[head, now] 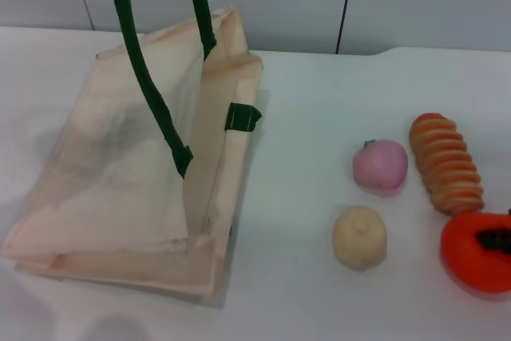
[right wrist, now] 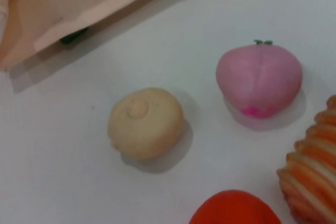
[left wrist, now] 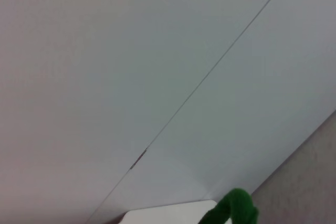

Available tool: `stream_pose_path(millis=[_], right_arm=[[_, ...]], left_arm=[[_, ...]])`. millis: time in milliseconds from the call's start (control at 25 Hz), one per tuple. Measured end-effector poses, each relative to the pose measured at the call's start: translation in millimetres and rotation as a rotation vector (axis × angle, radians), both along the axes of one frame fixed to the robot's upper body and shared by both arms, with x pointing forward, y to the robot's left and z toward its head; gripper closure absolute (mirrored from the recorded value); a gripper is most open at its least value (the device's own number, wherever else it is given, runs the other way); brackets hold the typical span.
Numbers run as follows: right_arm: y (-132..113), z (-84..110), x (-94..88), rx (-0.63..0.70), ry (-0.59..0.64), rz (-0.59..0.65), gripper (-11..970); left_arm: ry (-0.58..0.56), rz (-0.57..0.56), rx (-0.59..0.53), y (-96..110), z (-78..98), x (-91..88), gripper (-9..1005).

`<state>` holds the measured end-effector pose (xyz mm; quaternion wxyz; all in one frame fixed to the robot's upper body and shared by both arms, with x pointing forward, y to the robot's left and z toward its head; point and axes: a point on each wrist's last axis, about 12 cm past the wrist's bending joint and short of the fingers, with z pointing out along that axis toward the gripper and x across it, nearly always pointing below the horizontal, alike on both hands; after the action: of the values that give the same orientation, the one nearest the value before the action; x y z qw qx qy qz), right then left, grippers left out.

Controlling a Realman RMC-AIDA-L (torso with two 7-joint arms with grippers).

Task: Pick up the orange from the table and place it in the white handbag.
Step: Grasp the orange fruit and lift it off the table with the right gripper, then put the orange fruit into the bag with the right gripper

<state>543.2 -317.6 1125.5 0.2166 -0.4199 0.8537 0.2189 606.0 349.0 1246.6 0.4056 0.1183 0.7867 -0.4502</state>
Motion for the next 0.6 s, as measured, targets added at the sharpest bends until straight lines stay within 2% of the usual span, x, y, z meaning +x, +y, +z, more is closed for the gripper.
stream_pose_path(millis=[120,400,600], right_arm=[[0,2.0,1.0,0.009,-0.010,-0.003,790],[5,17.1,2.2,0.042,-0.061,0.040,824],[5,19.4,2.5,0.043,-0.070,0.041,841]], left_arm=[[0.000,0.000,0.000,0,0.0,0.0,877],[-0.005,-0.007,-0.011,-2,0.0,0.8,876],[-0.006,-0.007,-0.012,-2,0.3,0.9,876]])
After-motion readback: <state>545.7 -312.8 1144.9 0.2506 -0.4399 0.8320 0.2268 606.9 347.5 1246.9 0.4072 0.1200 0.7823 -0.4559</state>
